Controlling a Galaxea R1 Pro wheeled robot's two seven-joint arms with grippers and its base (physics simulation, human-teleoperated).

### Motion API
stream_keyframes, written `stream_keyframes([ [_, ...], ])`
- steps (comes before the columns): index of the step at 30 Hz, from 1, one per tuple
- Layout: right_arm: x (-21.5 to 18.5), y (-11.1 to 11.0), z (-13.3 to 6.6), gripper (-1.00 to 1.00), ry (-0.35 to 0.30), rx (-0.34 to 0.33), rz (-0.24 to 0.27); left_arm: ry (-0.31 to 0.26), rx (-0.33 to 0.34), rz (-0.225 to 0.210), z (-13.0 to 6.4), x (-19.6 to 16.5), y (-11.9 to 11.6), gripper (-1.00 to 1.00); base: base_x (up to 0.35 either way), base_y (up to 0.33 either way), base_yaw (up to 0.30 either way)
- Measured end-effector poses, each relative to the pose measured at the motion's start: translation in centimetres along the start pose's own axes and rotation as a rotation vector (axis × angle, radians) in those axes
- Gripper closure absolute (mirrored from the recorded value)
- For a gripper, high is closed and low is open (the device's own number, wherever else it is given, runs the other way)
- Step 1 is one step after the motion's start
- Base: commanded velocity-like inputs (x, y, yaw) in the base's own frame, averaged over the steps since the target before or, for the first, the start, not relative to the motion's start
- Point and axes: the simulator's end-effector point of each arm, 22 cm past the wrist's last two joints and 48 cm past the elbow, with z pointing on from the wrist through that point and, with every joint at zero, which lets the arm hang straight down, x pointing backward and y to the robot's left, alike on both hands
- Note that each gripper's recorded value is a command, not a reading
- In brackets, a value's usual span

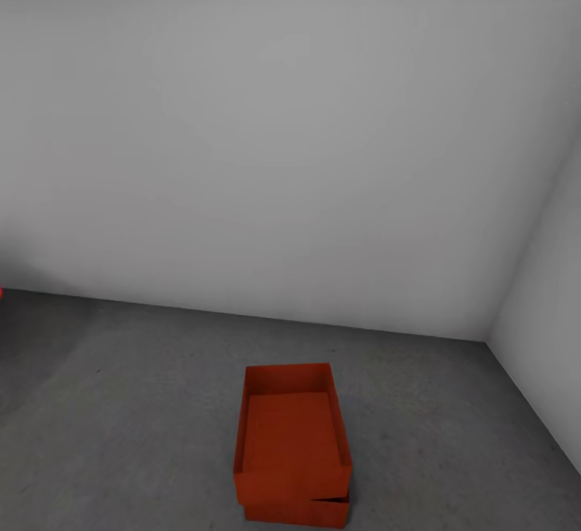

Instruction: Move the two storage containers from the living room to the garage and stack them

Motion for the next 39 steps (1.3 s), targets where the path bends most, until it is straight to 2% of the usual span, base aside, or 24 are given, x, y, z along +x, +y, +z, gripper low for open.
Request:
stream_keyframes([
  [39,-0.18,-0.21,0.0,-1.0,-0.005,0.003,0.0,-0.003,0.0,0.0,-0.05,-0.12,-0.01,-1.0,0.0,0.0,0.0],
])
